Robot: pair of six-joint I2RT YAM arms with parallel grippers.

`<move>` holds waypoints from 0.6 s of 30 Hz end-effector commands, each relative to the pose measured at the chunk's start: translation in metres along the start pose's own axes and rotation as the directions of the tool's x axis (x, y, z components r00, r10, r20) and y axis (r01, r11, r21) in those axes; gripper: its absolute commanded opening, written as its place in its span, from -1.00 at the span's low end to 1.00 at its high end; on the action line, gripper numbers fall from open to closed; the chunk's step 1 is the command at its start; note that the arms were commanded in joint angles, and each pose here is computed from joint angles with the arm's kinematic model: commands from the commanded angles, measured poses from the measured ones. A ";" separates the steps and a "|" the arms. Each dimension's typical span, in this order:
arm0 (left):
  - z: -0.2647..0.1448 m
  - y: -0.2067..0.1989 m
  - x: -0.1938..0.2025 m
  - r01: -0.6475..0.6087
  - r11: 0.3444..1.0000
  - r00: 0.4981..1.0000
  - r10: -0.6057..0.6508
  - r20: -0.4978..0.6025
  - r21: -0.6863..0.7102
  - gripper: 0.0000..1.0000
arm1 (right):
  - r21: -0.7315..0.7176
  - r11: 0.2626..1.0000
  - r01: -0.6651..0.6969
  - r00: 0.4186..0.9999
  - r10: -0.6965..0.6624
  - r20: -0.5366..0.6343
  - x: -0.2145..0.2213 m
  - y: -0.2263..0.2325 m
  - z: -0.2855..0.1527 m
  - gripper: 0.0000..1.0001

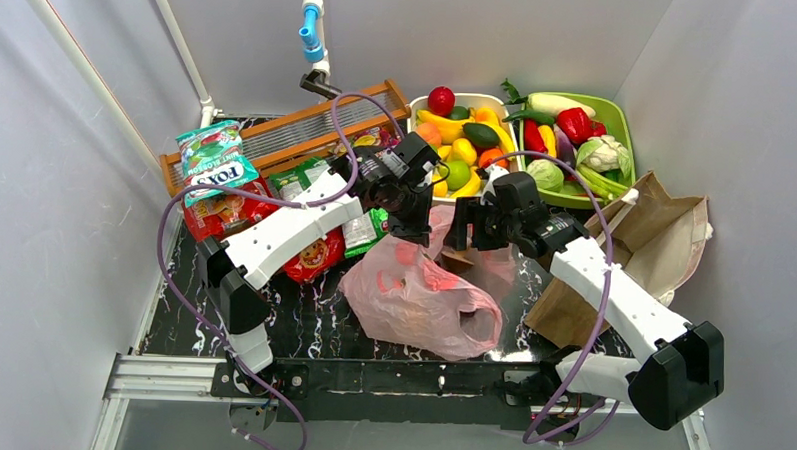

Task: Place the mixed food into the grocery bags and tie them

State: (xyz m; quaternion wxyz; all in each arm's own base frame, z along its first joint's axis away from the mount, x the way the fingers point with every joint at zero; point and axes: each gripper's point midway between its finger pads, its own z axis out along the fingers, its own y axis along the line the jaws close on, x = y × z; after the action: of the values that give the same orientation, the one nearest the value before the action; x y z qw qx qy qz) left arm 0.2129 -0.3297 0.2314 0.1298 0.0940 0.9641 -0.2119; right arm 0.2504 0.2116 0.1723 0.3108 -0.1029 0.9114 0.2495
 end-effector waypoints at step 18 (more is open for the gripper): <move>0.010 0.029 0.016 0.047 0.998 0.999 -0.047 -0.025 -0.034 -1.00 | -0.239 0.966 0.101 0.987 -0.067 0.147 -0.031 0.063 -0.104 0.56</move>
State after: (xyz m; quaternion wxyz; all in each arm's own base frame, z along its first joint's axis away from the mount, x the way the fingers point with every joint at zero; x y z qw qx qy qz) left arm 0.2104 -0.3137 0.1906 0.0962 0.0791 0.9759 -0.1790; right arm 0.2163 0.2110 0.2536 0.3555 -0.1506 0.8665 0.3164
